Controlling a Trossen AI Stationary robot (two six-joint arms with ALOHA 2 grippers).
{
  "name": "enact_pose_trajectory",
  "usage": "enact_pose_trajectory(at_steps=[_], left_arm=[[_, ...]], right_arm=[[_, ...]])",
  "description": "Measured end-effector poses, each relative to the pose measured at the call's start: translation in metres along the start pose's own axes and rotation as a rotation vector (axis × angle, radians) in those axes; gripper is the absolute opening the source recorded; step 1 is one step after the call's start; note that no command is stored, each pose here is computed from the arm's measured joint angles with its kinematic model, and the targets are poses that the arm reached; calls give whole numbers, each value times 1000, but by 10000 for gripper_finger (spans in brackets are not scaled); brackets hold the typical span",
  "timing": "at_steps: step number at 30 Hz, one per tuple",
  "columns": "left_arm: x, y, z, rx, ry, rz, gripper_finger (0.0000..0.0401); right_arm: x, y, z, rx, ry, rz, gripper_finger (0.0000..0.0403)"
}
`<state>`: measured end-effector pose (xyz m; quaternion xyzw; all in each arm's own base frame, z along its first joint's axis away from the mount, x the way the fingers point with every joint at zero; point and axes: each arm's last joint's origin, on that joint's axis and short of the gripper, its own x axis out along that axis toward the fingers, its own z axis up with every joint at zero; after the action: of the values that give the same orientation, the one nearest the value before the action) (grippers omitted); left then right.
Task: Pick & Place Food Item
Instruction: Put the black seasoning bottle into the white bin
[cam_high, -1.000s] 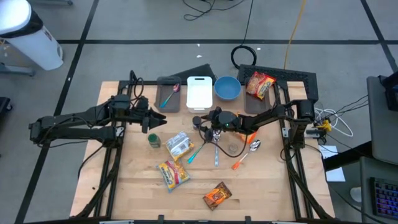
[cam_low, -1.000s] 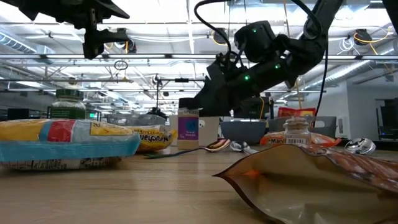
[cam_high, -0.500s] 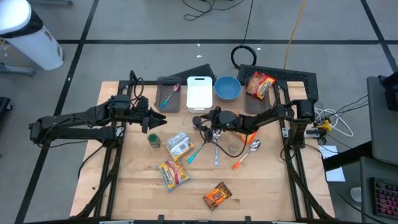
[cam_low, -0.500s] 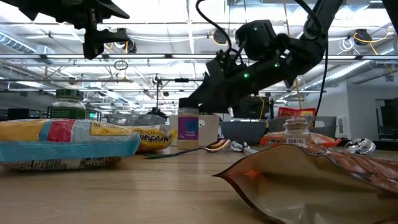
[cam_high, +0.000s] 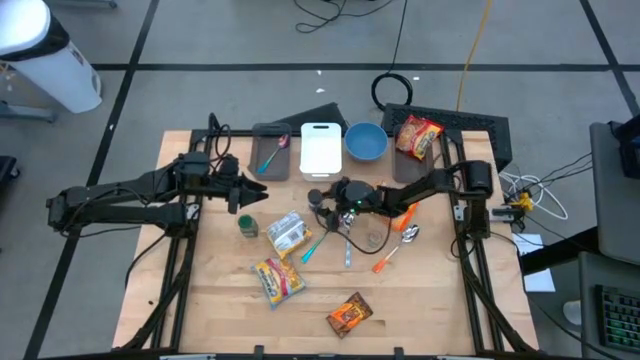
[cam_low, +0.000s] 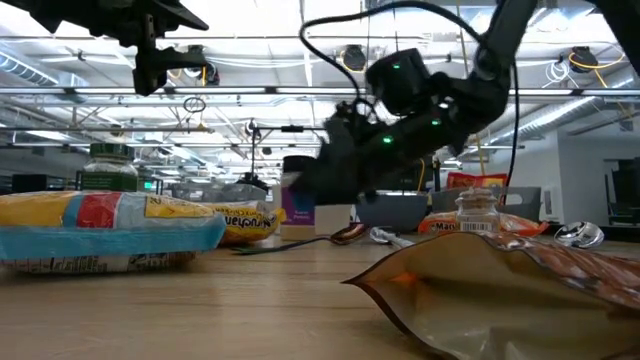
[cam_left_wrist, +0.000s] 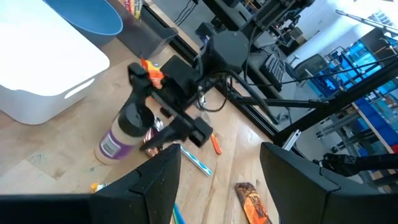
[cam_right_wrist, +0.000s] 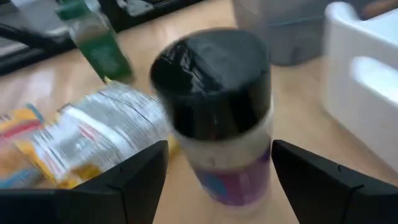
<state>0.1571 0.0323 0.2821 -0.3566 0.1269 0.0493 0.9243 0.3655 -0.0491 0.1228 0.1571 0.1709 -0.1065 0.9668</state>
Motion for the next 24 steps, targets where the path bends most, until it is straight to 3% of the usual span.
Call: enact_pose_trajectory(at_steps=[10,24], left_arm=[[0,0,-1,-35,22,-17,230],[0,1,0,-19,15,-7,230]], right_arm=[[23,6,15,-48,-4,7,276],[23,5,9,-58,63,23,188]])
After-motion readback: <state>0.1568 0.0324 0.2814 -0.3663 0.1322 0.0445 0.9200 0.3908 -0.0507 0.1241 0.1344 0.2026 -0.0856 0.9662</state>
